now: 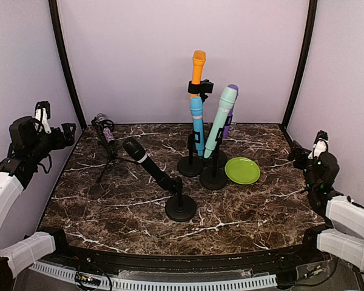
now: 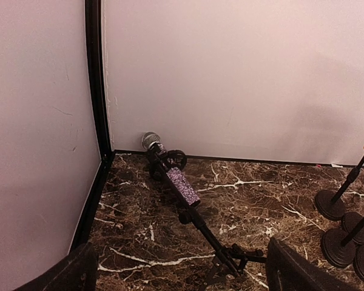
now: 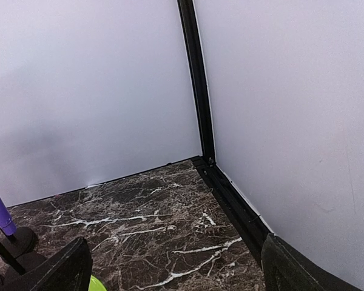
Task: Remove the microphone from the stand
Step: Adjust the microphone stand with the microphone at the center of the board.
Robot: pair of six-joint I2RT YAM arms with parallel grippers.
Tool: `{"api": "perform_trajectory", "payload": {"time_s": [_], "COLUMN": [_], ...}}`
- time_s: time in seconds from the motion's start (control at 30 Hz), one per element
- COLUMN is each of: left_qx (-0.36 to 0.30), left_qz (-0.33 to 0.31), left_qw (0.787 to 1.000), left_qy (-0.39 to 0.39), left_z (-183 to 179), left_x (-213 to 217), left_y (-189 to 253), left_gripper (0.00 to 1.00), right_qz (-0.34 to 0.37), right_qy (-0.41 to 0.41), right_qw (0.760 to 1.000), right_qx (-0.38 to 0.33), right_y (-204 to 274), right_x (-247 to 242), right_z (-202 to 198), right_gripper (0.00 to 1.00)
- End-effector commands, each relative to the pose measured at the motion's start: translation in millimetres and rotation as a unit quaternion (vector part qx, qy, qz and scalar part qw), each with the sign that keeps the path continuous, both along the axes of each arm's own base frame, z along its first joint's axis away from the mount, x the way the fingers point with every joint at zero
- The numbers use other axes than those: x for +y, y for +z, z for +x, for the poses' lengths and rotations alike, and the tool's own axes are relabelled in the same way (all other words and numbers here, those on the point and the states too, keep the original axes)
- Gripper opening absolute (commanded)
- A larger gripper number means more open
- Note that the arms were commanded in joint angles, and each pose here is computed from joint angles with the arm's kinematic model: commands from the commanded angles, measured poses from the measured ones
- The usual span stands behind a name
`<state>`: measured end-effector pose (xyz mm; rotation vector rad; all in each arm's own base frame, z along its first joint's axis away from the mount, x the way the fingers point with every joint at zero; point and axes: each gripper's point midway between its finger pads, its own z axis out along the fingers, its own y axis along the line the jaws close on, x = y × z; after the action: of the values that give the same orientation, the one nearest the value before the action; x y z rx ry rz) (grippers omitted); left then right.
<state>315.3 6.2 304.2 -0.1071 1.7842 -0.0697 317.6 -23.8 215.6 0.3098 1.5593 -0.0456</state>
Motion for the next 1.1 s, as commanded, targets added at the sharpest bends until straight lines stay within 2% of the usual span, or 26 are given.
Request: {"api": "perform_trajectory", "payload": {"time_s": [0.0,0.27,0.37,0.47,0.53,0.67,0.77,0.9,0.97,1.07], "left_qx": [-0.01,0.0,0.005,-0.013,-0.023,-0.021,-0.028,-0.032,-0.014,-0.008], "left_qz": [0.006,0.006,0.009,-0.009,-0.038,-0.028,-0.034,-0.077,-0.082,-0.061], "left_qw": [1.0,1.0,1.0,0.994,0.986,0.966,0.94,0.914,0.914,0.925], "left_qy": [0.002,-0.008,-0.028,-0.105,-0.158,-0.257,-0.337,-0.397,-0.397,-0.376], "left_z": [0,6,8,10,12,17,10,2,0,1], "left_x": [2,-2,-8,-35,-57,-116,-156,-177,-177,-170], "left_y": [5,-4,-9,1,13,33,44,35,23,16], "left_gripper": [0.99,0.99,0.99,0.99,0.99,0.99,0.99,0.99,0.99,0.99], "right_qz": [-0.004,0.02,0.03,0.047,0.057,0.076,0.099,0.124,0.117,0.082], "right_qy": [-0.015,-0.019,0.002,0.045,0.103,0.245,0.329,0.433,0.462,0.491], "right_qw": [1.0,0.999,0.999,0.998,0.993,0.964,0.937,0.891,0.878,0.866], "right_qx": [-0.021,-0.035,-0.02,0.01,0.028,0.064,0.068,0.056,0.051,0.049], "right_y": [9,14,17,27,41,66,90,116,127,132], "right_x": [-5,-7,0,16,37,92,129,191,220,268], "right_z": [-3,-4,2,12,17,14,6,-10,-17,-30], "right_gripper": [0.99,0.99,0.99,0.99,0.99,0.98,0.98,0.99,0.98,0.98]}}
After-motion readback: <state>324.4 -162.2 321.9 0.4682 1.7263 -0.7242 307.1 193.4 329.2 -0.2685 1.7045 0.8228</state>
